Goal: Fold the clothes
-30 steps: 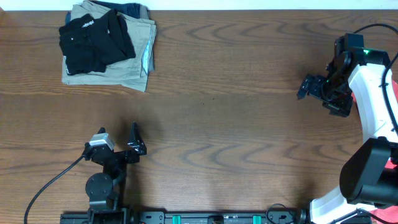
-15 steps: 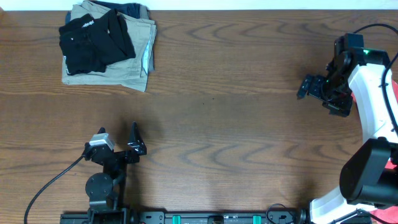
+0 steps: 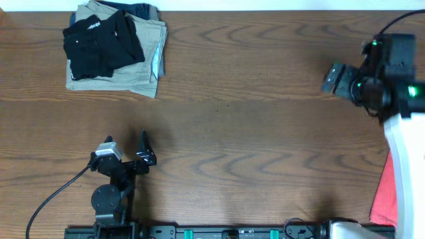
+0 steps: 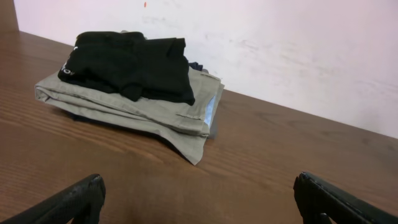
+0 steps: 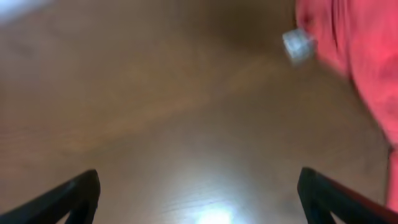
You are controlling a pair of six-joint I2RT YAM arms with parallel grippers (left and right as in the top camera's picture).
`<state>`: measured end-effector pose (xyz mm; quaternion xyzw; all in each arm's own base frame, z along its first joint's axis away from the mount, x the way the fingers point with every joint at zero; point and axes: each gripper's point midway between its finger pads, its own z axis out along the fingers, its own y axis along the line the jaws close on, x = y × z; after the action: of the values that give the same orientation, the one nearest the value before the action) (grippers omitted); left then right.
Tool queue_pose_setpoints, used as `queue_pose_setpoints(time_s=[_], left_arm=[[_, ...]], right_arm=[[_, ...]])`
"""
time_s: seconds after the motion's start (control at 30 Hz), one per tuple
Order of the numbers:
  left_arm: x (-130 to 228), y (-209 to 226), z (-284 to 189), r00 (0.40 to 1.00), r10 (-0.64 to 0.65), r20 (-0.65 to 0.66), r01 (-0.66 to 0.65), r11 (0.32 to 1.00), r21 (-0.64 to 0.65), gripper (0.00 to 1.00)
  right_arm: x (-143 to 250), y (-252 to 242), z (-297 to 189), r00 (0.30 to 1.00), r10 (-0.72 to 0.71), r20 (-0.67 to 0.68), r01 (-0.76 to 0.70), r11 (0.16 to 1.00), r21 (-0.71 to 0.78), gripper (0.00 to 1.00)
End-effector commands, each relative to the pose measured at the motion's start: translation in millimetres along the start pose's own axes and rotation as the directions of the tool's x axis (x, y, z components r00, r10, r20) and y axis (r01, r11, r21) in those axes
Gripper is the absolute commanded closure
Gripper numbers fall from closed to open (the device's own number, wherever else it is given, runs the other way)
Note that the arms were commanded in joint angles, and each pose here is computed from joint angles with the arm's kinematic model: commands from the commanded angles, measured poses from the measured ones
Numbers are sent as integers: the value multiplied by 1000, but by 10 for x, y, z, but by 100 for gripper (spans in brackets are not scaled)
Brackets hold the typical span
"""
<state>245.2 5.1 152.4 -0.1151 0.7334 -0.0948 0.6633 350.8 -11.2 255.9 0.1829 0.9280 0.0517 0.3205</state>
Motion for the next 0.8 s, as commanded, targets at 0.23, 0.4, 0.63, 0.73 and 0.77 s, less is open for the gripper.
queue_pose_setpoints(time_s=[0.23, 0.4, 0.63, 0.73, 0.77], left_arm=[[142, 23, 3, 999, 12, -47, -12, 1000, -2, 2], [142, 23, 3, 999, 12, -47, -12, 1000, -2, 2], [142, 23, 3, 999, 12, -47, -12, 1000, -2, 2], [142, 23, 3, 999, 12, -47, -12, 1000, -2, 2], [142, 23, 3, 999, 12, -47, -12, 1000, -2, 2]], right_arm=[[607, 151, 170, 942, 1, 334, 90, 962, -258, 1], [868, 121, 74, 839, 66, 539, 166, 914, -371, 1], [1160, -58, 64, 758, 117, 642, 188, 903, -386, 1], [1249, -93, 110, 752, 119, 648, 191, 902, -388, 1], [1272, -102, 122, 750, 121, 651, 192, 901, -388, 1]])
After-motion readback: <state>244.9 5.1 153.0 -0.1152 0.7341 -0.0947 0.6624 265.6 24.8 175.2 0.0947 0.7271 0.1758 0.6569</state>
